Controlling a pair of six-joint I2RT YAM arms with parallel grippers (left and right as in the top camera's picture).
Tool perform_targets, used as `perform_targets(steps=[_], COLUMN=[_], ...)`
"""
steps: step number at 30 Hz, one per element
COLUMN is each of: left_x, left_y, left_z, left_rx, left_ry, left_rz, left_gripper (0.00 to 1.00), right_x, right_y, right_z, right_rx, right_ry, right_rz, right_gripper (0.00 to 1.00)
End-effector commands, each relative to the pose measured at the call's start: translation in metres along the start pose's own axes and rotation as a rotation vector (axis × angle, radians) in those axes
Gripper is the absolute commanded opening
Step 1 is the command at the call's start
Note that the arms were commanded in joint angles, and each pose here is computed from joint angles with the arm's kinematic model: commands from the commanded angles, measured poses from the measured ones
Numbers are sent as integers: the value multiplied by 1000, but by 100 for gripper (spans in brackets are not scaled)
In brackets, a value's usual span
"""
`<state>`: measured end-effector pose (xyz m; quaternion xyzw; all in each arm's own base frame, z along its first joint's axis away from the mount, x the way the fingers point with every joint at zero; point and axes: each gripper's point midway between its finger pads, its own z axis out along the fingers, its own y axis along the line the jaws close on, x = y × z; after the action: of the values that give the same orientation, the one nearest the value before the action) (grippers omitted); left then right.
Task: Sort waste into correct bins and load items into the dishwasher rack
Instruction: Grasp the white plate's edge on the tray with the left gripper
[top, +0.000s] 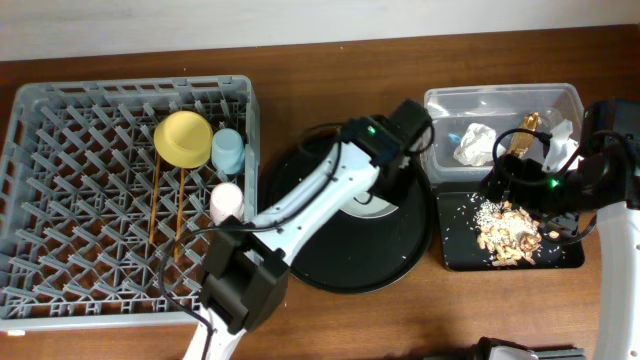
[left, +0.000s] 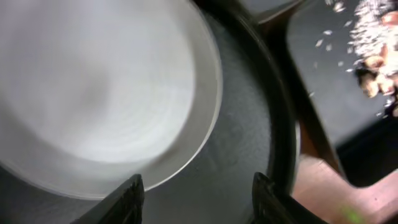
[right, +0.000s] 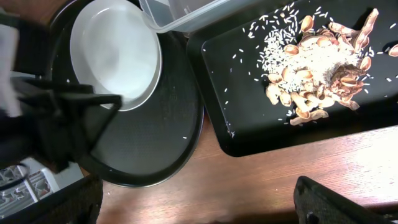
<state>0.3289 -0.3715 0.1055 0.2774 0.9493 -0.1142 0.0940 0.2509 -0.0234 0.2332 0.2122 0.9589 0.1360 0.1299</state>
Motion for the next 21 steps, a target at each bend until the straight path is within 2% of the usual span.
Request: perform_targets(steps=[1,2,3,10,15,21], left_x=[10,11,14,33,49,86], left_y=[1,6,12,56,91,109], left_z=[35,41,49,95,86,70], left_rx=[-63,-88,-120,-210,-224,-272], left_ry=[19,23,32,129,221,385], left_rz=[15,9,-11,-70,-150,-170], left_gripper=[17,5,1,0,0,0], right_x=[-1,-1,-1,-1,-1,-1], right_y=[-3,-3,-3,-3,-3,-3], right_z=[0,0,0,0,0,0], right_rx=[11,11,11,11,11,11], right_ry=[-4,-4,-4,-4,-4,-4], right_rz=[2,2,2,2,2,2], right_gripper=[99,99,99,99,99,99])
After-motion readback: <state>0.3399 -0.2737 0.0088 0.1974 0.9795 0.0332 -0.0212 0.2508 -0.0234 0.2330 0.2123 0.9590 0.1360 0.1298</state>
